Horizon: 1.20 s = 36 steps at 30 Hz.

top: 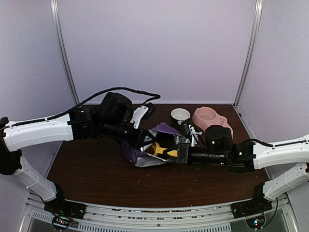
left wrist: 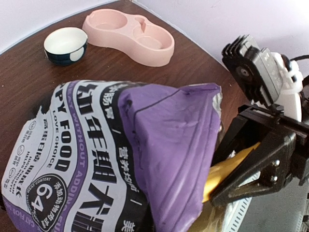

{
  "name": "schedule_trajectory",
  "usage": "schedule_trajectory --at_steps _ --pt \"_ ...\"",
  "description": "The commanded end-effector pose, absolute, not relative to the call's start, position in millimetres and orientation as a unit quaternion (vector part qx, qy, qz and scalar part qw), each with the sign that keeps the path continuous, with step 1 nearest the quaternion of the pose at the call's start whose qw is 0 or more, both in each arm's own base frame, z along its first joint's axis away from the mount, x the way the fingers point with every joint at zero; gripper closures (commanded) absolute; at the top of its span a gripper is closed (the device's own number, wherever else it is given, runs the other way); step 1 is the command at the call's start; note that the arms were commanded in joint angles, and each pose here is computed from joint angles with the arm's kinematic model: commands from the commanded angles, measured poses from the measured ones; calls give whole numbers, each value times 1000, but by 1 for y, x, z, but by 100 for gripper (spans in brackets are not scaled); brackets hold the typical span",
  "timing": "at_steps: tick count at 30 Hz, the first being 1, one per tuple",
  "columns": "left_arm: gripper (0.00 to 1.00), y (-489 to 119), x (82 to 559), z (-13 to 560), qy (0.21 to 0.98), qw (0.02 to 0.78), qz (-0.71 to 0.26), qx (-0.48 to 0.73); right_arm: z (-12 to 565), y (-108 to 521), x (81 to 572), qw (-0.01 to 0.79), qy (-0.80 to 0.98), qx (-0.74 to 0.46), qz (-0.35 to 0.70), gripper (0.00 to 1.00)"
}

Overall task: Serve the pet food
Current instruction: Collect the pet food from the pet food bag.

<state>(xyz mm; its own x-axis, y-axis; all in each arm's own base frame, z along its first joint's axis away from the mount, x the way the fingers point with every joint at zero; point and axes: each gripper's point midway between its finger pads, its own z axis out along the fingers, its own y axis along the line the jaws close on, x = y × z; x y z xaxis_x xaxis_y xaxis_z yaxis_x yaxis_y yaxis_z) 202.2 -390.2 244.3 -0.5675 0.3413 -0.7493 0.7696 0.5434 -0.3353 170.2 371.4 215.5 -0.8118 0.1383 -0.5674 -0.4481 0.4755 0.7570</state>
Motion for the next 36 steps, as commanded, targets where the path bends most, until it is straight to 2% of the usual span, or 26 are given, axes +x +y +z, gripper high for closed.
schedule_trajectory --at_steps 1,20,36 --pt "100 -386 218 314 767 419 -380 303 233 358 170 266 779 -30 567 100" --pt "100 -330 253 341 773 476 -321 270 265 298 168 264 699 59 662 100" --pt "100 -332 262 344 779 466 -322 269 299 307 155 226 666 26 710 100"
